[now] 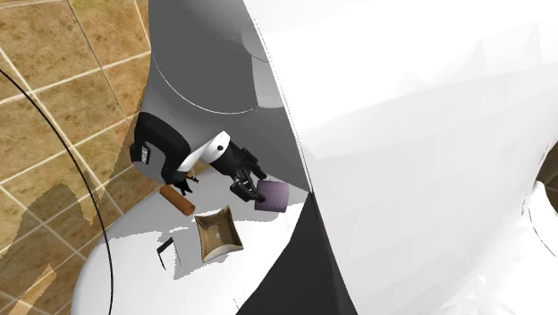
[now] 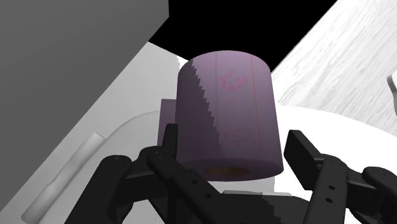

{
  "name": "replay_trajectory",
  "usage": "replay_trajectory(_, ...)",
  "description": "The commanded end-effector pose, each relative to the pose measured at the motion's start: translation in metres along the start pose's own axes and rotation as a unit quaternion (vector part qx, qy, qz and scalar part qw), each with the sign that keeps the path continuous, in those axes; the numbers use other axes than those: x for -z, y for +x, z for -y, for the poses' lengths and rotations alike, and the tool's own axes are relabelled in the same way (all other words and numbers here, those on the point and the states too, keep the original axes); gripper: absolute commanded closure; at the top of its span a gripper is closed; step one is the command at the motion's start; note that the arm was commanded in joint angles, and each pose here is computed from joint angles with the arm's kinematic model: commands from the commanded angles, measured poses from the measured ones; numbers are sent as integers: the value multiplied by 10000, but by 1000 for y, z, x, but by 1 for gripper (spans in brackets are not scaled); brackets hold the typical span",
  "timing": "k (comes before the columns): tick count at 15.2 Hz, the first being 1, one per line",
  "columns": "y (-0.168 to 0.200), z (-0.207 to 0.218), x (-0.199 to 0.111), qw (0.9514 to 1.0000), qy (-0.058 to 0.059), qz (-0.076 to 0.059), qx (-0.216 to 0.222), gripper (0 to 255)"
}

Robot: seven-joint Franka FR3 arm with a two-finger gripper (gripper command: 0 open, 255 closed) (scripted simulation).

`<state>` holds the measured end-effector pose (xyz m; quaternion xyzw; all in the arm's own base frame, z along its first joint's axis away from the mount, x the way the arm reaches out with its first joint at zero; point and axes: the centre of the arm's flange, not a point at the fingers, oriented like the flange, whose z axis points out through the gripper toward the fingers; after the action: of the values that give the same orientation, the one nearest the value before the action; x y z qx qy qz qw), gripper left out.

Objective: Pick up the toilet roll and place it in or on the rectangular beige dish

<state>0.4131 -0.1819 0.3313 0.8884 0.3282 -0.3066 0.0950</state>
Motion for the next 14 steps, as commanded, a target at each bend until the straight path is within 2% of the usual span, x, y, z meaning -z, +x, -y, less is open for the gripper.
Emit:
replay_trajectory(1,0,0,-1,10000,12,8,0,255)
replay_trajectory(14,-38,2,49,10000,12,8,0,255)
